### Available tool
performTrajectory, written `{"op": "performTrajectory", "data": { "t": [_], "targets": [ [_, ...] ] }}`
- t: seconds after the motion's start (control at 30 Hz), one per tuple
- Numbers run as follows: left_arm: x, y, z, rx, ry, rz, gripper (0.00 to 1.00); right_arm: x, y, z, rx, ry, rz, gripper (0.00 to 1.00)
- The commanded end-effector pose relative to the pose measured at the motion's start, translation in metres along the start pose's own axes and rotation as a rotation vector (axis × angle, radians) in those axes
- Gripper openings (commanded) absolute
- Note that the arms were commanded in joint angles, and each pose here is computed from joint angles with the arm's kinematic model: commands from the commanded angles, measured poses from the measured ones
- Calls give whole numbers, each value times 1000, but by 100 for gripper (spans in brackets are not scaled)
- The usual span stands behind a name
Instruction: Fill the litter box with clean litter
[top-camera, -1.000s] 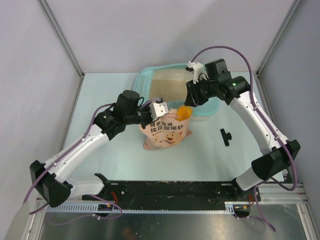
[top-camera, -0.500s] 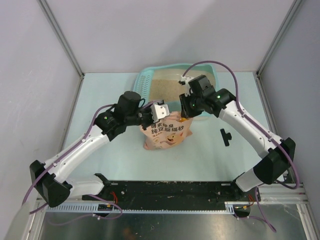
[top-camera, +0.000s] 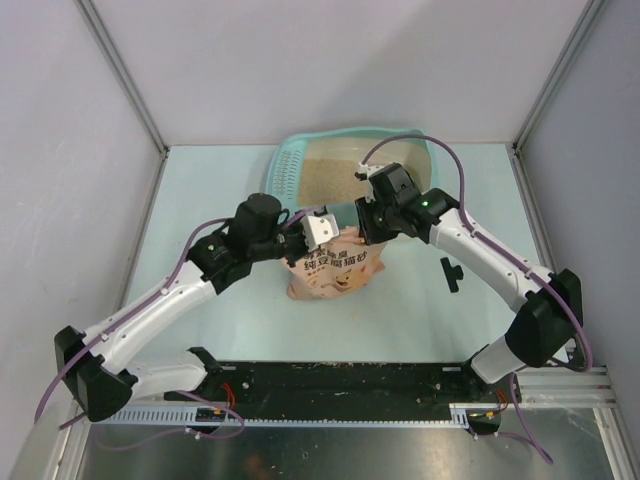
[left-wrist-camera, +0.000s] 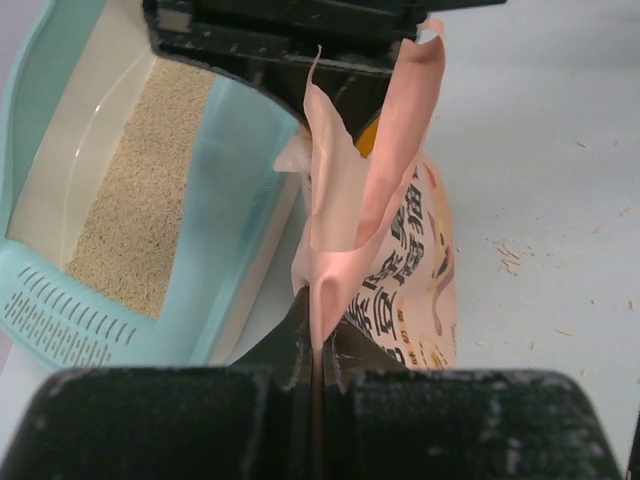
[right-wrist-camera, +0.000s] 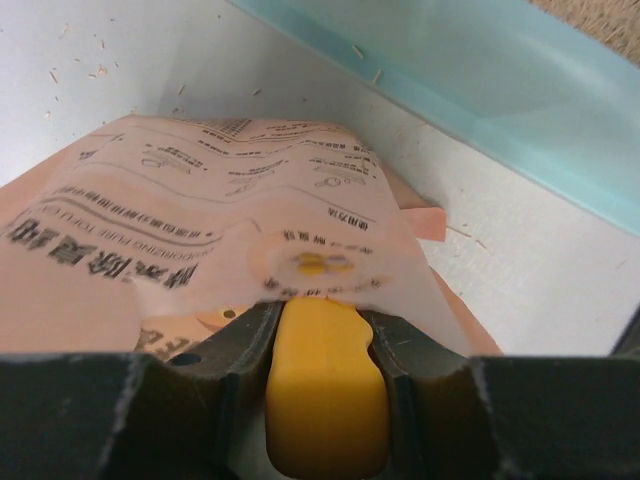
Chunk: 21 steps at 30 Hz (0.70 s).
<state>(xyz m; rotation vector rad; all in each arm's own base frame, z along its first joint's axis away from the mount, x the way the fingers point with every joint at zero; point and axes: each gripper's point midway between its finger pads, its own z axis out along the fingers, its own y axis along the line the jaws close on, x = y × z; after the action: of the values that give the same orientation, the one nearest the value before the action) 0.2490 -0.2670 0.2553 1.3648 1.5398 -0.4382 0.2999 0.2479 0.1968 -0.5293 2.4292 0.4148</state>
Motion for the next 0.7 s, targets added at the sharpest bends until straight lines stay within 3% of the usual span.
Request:
{"op": "performTrajectory", "data": {
  "t": [0.0,0.13,0.4,0.67],
  "targets": [
    [-54,8,-22,-99,-180,89,0,23,-6,19,6,60,114,0],
    [-50,-3,-13,-62,-168,55,0,40,10,24,-62,103,166,0],
    [-50,-14,0,-16,-170,-42,0,58,66,31,-363,185,334,0],
    [-42,-6,-4,-74,-144,-22,0,3,84,10,-725,126,502,0]
  ]
}}
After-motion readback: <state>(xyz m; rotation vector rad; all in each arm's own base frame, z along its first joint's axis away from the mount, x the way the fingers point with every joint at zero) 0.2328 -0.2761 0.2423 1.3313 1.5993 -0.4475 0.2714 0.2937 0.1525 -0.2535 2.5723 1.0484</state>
